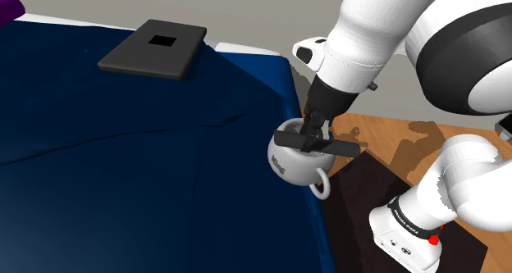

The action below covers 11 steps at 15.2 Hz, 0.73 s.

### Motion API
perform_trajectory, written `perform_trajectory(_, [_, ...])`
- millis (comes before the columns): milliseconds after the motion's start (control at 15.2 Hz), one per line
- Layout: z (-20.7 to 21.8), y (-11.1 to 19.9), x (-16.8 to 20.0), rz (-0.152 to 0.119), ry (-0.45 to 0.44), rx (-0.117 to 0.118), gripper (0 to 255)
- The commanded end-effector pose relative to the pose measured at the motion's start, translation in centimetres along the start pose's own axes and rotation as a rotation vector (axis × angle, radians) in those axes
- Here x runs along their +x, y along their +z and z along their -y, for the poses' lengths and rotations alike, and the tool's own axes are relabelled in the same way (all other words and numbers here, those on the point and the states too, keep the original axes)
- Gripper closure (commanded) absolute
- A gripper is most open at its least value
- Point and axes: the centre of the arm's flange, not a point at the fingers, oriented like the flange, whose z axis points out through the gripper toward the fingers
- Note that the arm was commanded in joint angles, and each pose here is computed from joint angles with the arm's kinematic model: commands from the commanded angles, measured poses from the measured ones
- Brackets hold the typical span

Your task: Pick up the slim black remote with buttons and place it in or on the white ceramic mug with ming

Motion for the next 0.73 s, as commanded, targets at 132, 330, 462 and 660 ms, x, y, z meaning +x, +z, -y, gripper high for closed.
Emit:
perform_trajectory(132, [0.0, 0.2, 0.0, 0.003, 0.0, 0.001, 0])
perform_trajectory(330, [0.0, 0.1, 0.0, 0.003, 0.0, 0.001, 0])
perform_trajectory(462, [0.0, -2.5, 0.0, 0.003, 0.0, 0.001, 0])
perform_trajectory(660, [0.0, -4.9, 0.0, 0.003, 0.0, 0.001, 0])
